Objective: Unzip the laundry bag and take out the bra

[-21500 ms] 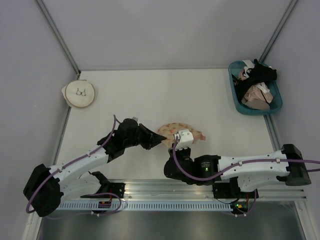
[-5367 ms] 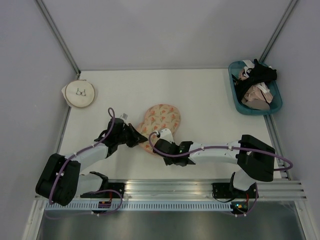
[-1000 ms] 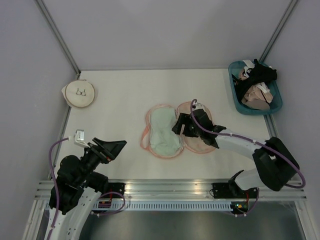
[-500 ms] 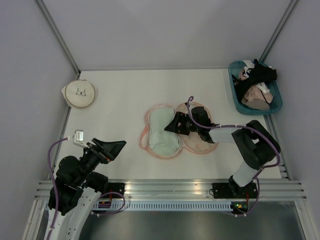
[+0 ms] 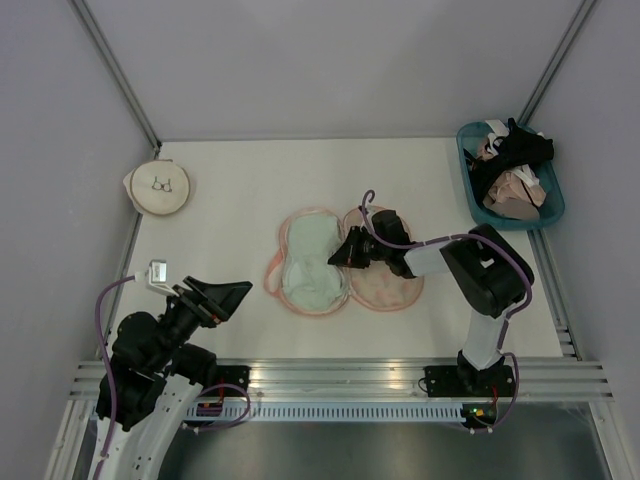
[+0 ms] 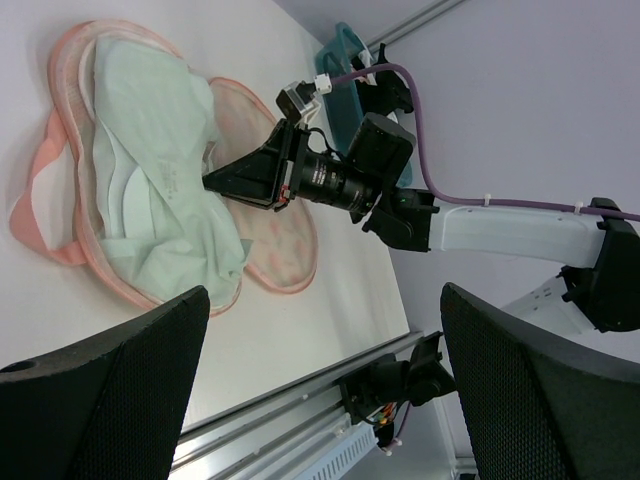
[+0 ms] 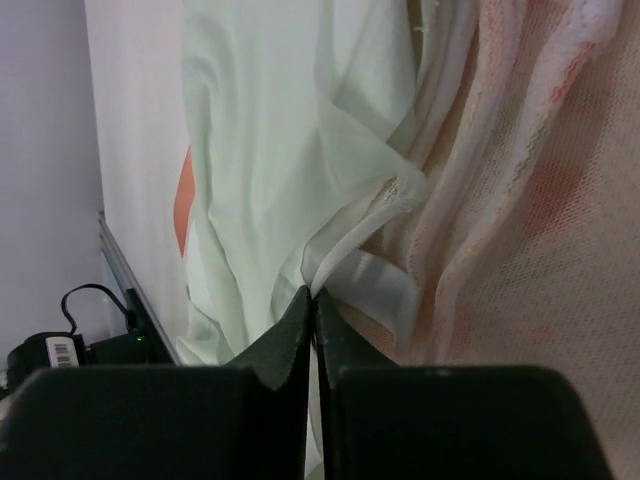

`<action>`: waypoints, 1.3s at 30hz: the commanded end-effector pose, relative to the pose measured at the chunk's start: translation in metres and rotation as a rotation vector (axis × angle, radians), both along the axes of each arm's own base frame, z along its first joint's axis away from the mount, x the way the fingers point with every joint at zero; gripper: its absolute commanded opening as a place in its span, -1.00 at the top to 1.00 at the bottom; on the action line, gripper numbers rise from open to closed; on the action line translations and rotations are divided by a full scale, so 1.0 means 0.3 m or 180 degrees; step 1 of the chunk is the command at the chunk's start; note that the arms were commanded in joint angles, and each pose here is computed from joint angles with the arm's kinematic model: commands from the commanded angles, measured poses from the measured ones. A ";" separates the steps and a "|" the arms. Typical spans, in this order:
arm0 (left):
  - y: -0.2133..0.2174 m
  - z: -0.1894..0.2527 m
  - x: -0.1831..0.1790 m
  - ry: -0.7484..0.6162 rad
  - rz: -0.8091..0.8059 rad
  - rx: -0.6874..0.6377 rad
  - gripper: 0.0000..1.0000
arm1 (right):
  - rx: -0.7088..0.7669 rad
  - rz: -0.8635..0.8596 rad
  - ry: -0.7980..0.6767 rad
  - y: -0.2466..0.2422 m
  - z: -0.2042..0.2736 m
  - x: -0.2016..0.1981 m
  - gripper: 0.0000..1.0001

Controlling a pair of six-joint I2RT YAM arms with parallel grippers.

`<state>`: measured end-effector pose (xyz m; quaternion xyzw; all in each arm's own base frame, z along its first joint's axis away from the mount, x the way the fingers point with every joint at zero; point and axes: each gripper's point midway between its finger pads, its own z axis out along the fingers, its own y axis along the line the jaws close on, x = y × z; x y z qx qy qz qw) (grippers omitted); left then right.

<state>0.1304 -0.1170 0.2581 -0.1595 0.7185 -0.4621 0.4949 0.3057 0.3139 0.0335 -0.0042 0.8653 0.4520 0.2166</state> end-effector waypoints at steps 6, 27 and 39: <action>0.015 0.045 -0.020 -0.0197 0.0011 0.0059 -0.99 | 0.0323 0.0186 -0.0428 0.033 0.200 -0.006 0.99; 0.022 0.042 -0.026 -0.0199 0.0041 0.0055 -0.99 | 0.0235 -0.0043 -0.1158 -0.076 0.572 -0.011 0.99; 0.023 0.040 -0.028 -0.0175 0.0048 0.0023 -0.99 | 0.0389 -0.0920 -0.1643 -0.427 0.885 0.190 0.99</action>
